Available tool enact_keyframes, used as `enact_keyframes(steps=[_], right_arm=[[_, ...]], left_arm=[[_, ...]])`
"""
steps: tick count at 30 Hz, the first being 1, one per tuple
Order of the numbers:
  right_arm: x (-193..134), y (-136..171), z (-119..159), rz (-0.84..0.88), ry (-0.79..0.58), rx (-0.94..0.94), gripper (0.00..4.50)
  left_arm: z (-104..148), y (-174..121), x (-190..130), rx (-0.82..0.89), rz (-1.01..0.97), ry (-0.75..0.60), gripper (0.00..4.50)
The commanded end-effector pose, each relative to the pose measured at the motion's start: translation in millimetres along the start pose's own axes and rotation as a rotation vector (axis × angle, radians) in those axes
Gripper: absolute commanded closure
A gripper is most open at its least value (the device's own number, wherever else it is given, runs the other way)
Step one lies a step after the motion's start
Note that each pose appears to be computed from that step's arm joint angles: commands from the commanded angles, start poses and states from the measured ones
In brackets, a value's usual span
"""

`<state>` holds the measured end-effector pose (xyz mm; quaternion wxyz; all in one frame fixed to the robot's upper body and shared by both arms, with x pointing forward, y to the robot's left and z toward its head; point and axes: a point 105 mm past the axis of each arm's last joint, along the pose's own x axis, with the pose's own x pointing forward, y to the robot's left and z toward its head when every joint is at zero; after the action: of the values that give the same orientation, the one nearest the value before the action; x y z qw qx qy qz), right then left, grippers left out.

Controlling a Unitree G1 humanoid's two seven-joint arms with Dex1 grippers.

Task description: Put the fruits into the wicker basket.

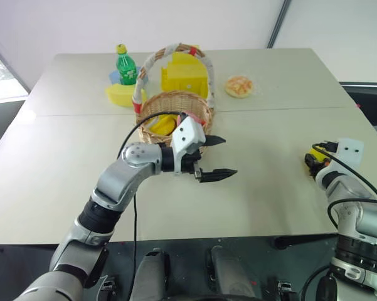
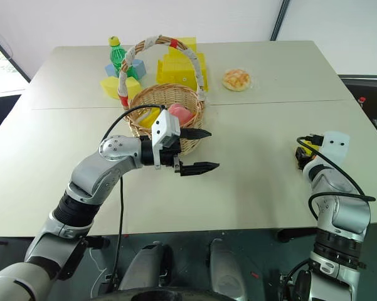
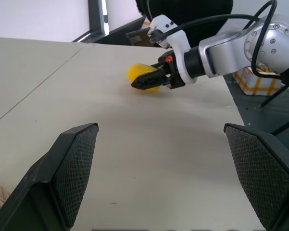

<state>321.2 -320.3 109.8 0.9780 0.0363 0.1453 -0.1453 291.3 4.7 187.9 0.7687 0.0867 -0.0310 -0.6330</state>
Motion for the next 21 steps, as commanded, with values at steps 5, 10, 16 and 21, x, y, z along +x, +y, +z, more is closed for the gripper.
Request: enact_keyframes(steps=[5, 10, 16, 21], right_arm=[[-40.2, 51.2, 63.7, 0.303, -0.239, -0.348, 2.28], [-100.4, 143.4, 92.9, 0.823, -0.456, -0.534, 2.28], [-107.0, 237.8, 106.1, 1.066, -0.520, -0.492, 2.28], [-82.4, 290.3, 107.7, 1.062, -0.478, -0.468, 2.28]], left_arm=[[24.4, 12.5, -45.0, 0.028, 0.094, -0.078, 0.00], [32.1, 28.4, -103.9, -0.073, 0.233, -0.107, 0.00], [34.4, 31.7, -139.0, -0.051, 0.376, -0.075, 0.00], [26.3, 27.5, -149.8, -0.031, 0.451, -0.017, 0.00]])
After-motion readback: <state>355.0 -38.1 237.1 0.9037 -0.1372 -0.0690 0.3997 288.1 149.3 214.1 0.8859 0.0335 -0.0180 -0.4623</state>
